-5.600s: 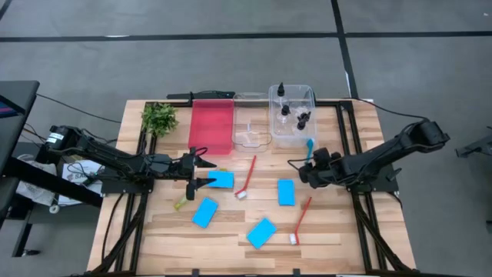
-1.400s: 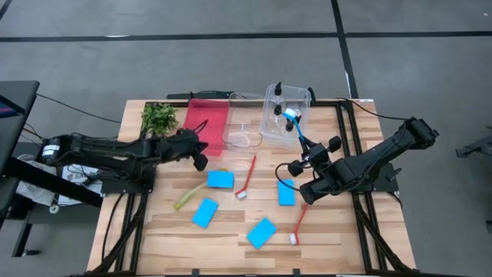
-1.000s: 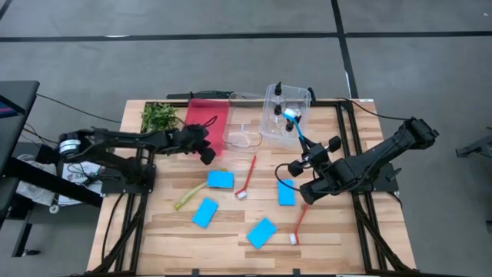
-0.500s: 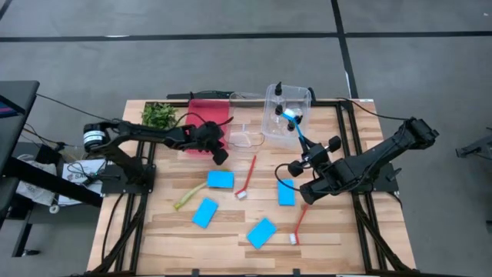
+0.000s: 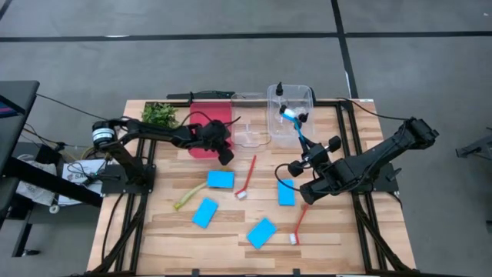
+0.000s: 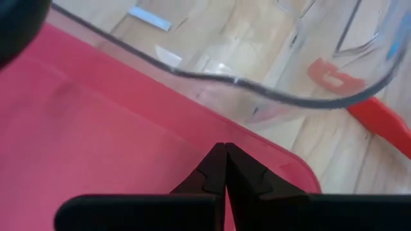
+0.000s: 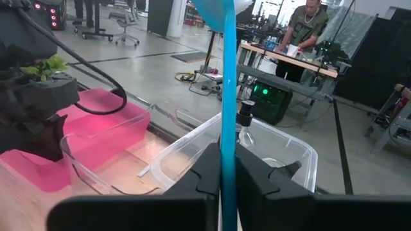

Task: Pick & Place Kitchen Sink Supplies
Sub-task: Put the blue dish brush into the left transparent bin

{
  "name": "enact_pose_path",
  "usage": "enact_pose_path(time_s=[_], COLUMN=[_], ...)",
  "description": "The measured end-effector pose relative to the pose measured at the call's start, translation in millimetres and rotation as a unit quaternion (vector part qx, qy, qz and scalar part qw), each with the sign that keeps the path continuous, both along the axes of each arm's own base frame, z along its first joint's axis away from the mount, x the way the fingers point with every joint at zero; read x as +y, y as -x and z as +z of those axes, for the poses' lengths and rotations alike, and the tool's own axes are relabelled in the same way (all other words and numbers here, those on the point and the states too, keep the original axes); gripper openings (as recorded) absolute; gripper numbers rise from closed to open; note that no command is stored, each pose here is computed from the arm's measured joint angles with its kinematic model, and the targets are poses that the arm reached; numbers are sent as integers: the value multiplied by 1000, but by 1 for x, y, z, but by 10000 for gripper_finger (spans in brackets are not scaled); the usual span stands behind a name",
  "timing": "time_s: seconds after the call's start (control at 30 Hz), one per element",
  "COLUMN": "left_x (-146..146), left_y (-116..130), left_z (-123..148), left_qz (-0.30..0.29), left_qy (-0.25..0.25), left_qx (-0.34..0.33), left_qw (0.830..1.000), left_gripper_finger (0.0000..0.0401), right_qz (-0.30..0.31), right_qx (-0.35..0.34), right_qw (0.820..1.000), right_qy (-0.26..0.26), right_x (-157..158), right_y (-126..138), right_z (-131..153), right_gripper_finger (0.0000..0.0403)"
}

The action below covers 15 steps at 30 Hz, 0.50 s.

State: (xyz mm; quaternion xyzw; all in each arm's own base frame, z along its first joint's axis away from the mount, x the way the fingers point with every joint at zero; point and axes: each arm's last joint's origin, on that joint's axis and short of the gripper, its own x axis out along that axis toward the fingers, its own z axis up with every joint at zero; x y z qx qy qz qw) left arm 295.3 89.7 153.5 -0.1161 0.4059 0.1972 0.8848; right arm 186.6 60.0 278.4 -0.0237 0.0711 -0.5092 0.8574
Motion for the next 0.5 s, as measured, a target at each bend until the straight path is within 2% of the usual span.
enact_pose_path(time_s=[0.13, 0.3, 0.4, 0.5], left_x=[0, 0, 0, -4], left_y=[1, 9, 15, 21], left_z=[7, 16, 25, 37], left_qz=[4, 44, 70, 70], left_qy=[-14, -35, -43, -46], left_qx=[-11, 2, 2, -17], left_qw=[1000, 998, 997, 996], left_gripper_finger=[6, 6, 9, 8], right_qz=[-1, -14, -23, -24], right_qx=[-1, -10, -11, 3], right_qw=[1000, 1000, 1000, 1000], right_qy=[0, -5, -5, -9], right_x=[0, -4, -8, -12], right_y=[0, -4, -11, -24], right_z=[0, 1, 4, 9], right_gripper_finger=[24, 10, 15, 19])
